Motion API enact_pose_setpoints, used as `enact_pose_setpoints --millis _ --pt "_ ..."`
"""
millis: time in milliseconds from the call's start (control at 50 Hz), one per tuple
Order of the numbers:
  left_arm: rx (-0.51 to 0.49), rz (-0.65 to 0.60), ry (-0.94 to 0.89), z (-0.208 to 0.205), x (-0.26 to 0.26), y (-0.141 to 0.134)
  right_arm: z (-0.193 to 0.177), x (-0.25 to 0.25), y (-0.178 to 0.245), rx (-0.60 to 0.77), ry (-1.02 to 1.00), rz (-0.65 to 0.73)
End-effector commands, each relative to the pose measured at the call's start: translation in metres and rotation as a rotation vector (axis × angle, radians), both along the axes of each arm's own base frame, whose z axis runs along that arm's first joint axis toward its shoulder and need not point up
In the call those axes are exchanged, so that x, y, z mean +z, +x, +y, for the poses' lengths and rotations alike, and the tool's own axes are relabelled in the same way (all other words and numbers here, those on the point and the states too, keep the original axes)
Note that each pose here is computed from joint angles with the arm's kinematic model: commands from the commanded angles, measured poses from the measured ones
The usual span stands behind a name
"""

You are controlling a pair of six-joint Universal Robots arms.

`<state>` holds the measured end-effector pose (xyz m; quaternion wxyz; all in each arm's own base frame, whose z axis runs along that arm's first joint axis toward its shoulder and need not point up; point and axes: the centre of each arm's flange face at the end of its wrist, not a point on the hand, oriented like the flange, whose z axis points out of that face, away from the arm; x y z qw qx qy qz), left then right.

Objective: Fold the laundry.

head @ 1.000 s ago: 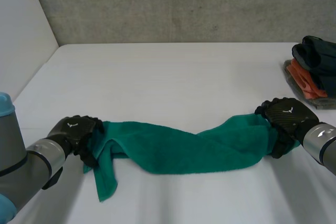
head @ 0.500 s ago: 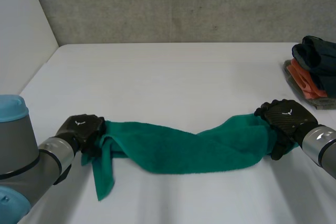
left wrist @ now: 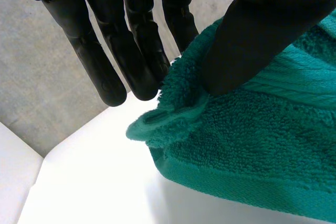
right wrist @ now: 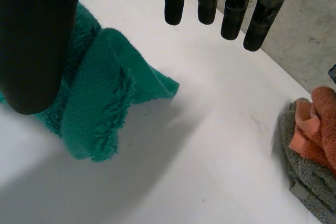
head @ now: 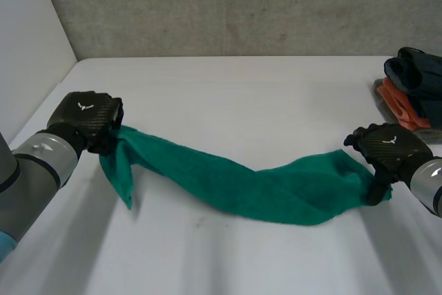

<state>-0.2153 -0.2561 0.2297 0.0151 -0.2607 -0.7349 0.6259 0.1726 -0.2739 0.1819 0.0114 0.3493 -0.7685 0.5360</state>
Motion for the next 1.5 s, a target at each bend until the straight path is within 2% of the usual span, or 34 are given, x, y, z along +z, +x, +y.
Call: enact_pose_setpoints --millis 20,260,680,780,880,940,1120,1200,1340,1440,1500 --pt "0.007 -0.043 0.066 -0.001 -0.022 0.004 0.002 -0.002 0.001 0.009 0.012 0.003" --pt "0.036 -0.075 0.201 -0.01 -0.064 0.011 0.004 -0.007 0.002 0.011 0.024 0.003" --pt "0.053 -0.059 0.131 -0.022 -0.063 0.013 0.007 -0.011 0.0 0.006 0.042 0.004" --pt "0.042 -0.044 0.065 -0.024 -0.046 0.008 0.006 -0.002 -0.001 -0.009 0.023 0.003" --pt "-0.003 0.013 -0.113 -0.011 0.013 -0.006 0.014 0.013 -0.008 -0.023 0.048 0.01" --pt "-0.014 0.029 -0.165 -0.004 0.029 -0.008 0.022 0.014 -0.009 -0.017 0.108 0.016" --pt "-0.052 0.062 -0.235 0.014 0.054 -0.015 0.032 0.009 0.0 0.084 0.134 -0.024" --pt "-0.075 0.067 -0.24 0.02 0.055 -0.021 0.022 -0.004 0.004 0.101 0.097 -0.036" --pt "-0.078 0.069 -0.246 0.017 0.056 -0.022 -0.006 -0.031 0.002 0.048 0.091 0.005" --pt "-0.081 0.072 -0.279 0.004 0.058 -0.028 -0.019 -0.019 0.018 0.08 0.012 0.011" --pt "-0.061 0.088 -0.338 -0.022 0.063 -0.034 -0.045 0.011 0.029 0.074 -0.145 -0.033"
